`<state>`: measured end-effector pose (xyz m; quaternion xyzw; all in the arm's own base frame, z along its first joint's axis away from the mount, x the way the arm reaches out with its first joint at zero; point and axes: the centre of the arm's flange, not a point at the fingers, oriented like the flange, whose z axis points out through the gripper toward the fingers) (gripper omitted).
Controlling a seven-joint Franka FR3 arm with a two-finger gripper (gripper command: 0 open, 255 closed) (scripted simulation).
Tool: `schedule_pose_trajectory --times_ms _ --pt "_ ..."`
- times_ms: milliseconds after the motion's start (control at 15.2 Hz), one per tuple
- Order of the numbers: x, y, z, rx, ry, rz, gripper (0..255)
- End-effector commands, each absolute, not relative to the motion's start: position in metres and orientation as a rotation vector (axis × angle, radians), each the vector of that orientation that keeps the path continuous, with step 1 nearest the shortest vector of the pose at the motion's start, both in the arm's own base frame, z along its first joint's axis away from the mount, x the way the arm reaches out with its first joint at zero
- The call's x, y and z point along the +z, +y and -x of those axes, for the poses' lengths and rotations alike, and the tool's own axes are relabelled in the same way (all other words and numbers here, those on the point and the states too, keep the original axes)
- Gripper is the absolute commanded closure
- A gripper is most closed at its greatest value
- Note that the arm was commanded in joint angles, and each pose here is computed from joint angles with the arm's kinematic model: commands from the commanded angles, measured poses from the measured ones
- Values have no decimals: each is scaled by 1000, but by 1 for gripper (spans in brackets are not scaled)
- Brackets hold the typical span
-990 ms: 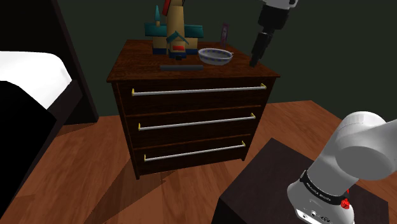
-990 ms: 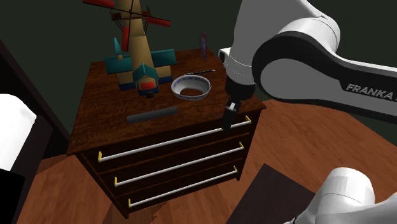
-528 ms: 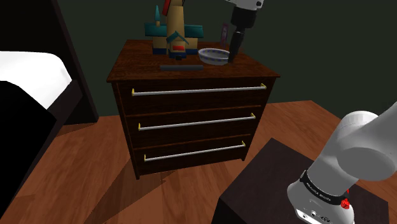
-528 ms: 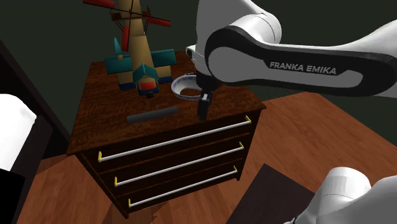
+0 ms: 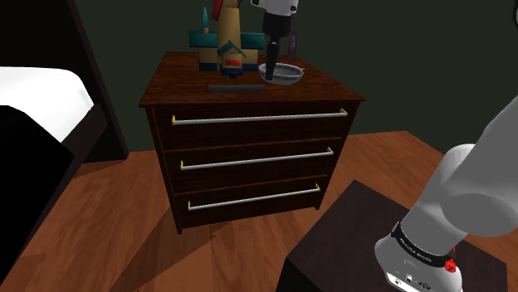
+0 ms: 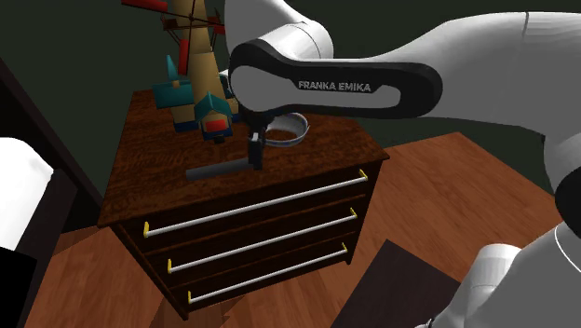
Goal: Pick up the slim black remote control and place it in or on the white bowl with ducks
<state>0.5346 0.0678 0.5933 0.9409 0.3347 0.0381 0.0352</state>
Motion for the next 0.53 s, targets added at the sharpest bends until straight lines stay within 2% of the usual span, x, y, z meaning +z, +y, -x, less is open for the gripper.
schedule_pose_trajectory --times_ms 0,462 --pt "589 78 -559 106 1112 -2861 0" --pt "572 125 -639 72 1384 -2743 0"
